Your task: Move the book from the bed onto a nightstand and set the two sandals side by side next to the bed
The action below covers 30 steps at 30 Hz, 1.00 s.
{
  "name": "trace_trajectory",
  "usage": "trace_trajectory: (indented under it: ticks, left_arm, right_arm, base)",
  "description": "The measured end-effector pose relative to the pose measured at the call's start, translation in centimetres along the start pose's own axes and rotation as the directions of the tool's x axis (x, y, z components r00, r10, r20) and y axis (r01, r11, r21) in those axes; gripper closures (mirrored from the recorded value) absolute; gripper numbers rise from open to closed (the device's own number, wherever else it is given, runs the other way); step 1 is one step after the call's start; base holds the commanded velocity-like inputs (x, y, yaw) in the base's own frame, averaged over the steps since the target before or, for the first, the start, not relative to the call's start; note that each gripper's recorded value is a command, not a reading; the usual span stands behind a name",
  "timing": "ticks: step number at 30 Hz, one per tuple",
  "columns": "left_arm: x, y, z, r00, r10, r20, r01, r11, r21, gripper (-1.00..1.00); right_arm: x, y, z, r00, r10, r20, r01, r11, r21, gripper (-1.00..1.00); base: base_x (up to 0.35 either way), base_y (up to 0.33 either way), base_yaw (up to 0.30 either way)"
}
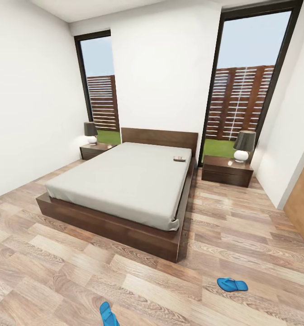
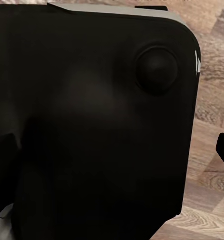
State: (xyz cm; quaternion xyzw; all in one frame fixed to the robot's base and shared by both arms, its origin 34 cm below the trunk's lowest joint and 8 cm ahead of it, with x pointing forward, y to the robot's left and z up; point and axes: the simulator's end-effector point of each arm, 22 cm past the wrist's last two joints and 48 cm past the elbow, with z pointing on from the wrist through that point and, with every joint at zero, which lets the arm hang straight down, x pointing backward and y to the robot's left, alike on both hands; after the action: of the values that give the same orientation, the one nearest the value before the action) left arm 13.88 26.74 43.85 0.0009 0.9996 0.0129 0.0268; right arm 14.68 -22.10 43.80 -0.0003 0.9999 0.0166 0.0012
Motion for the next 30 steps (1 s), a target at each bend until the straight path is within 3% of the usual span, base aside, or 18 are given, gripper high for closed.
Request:
trace_trajectory:
  ticks: [30]
  left_arm:
    - [0.00, 0.55, 0.00, 1.000, 0.001, 0.000, -0.001, 1.000, -0.007, -1.00]
  right_arm:
    - [-0.09, -0.33, 0.00, 1.000, 0.003, 0.002, -0.003, 1.000, 0.005, -1.00]
  base:
    - [0.000, 0.000, 0.000]
